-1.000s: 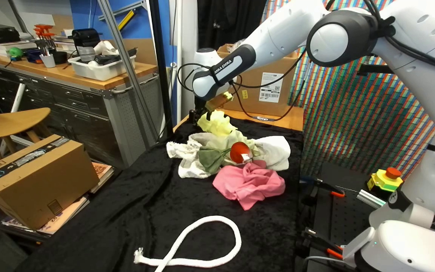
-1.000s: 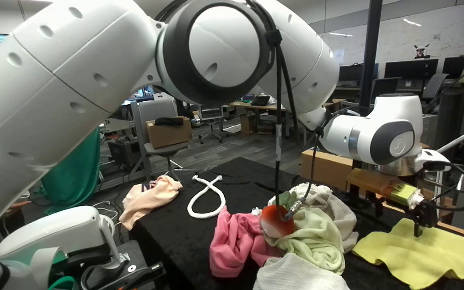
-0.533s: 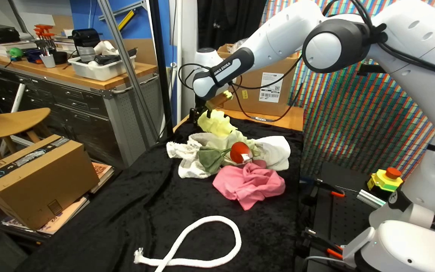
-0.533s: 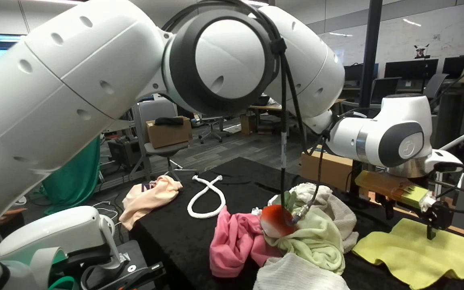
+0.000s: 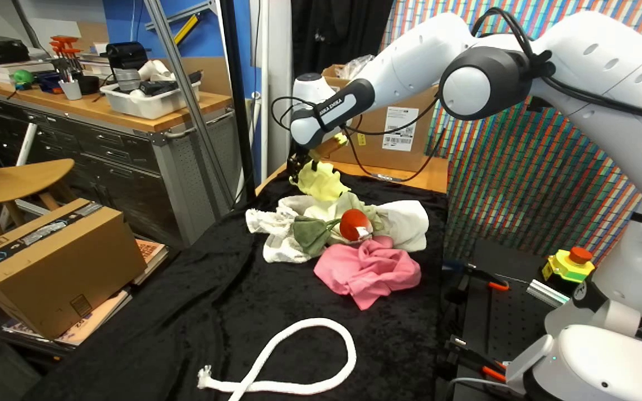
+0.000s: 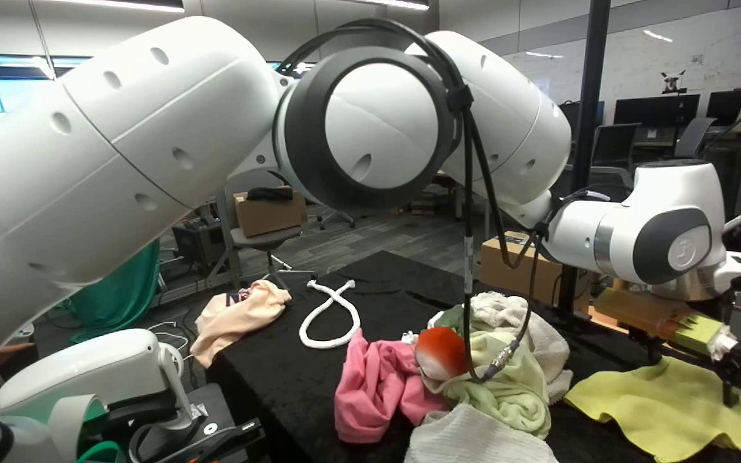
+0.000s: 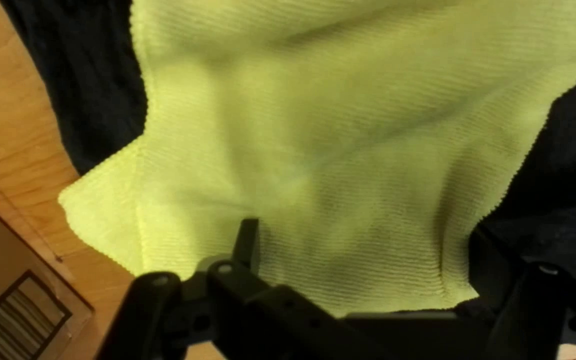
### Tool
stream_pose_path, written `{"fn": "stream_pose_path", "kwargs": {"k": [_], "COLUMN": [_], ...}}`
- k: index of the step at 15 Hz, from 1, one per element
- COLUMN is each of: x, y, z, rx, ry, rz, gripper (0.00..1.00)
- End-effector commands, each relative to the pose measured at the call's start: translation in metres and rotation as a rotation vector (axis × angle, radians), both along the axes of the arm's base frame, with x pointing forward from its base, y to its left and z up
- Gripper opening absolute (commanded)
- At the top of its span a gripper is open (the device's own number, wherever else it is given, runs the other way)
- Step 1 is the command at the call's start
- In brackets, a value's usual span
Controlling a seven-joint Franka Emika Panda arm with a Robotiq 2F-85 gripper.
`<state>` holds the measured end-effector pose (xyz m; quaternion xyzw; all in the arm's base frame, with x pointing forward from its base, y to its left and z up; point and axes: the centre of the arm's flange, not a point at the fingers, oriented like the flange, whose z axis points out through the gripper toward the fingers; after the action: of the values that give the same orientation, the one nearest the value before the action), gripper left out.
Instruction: Pile up all the things on the table on the white shirt
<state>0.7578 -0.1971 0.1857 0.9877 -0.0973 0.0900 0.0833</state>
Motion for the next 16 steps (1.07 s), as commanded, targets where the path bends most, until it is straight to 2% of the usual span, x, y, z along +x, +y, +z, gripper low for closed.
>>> {"fn": "stream_pose_path", "kwargs": {"k": [1,4,5,6,8,11,16], "x": [0.019,0.020,0.020,0.020,0.022,0.024,0.024], "y": [-0.016,-0.018,-0.018,-0.017,-0.015,-0.013,-0.009], "z": [-0.003,-0.005,-0.004,-0.003,-0.002,0.002,0.007], "rx": [-0.015,-0.014,-0.014,-0.013,-0.012,-0.009,-0.009], "ry": [-0.019,-0.021,-0.022,-0.022,-0.024,-0.026,-0.025], "rz": [-0.023,-0.025,-0.023,-0.020,-0.021,-0.020,-0.015], "gripper": [1.00,1.00,0.97,0.73,0.71,0.45,0.11]}}
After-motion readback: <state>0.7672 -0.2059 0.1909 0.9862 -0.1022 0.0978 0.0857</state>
